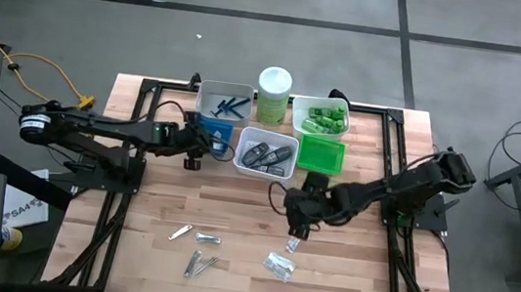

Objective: Pick & Place Travel size toiletries
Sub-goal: Put the white bandage into the blue bin

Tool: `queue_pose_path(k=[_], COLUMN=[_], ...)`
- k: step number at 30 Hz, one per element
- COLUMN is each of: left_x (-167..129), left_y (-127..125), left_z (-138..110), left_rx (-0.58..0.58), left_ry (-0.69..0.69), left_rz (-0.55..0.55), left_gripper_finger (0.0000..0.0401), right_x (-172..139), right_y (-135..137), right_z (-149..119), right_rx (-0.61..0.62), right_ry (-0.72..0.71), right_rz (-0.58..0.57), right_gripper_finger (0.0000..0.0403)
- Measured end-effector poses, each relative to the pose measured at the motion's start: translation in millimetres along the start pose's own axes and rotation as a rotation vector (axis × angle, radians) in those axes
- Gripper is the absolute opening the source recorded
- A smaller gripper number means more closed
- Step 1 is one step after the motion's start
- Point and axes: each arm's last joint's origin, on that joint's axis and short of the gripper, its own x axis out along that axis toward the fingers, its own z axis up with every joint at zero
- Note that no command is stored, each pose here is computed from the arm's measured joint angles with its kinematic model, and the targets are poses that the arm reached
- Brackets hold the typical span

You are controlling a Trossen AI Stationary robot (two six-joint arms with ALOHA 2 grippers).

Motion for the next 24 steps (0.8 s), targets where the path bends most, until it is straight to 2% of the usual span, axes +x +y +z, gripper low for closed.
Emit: queue_pose_path(k=[8,17,20,24], left_x=[-16.5,-20.0,-20.1,-20.1], left_y=[9.8,11.8,11.5,11.1], left_z=[-0.2,-0.5,-0.3,-0.1], left_rx=[-0.047,-0.097,-0.110,-0.115], left_ry=[-0.072,-0.089,-0.094,-0.100], left_rz=[0.034,0.036,0.026,0.010], left_gripper_finger=[0.0184,0.0184,0.0184,0.0184], right_x=[5.8,29.7,37.9,49.8], right_y=[23.5,25.2,24.9,24.8], right_z=[-32.0,-70.1,-76.8,-85.9], right_rx=[0.192,0.578,0.699,0.797], right_ry=[0.018,0.043,0.034,0.007], right_rz=[0.022,-0.017,0.009,0.071], right_gripper_finger=[0.0252,0.0251,0.0251,0.0251])
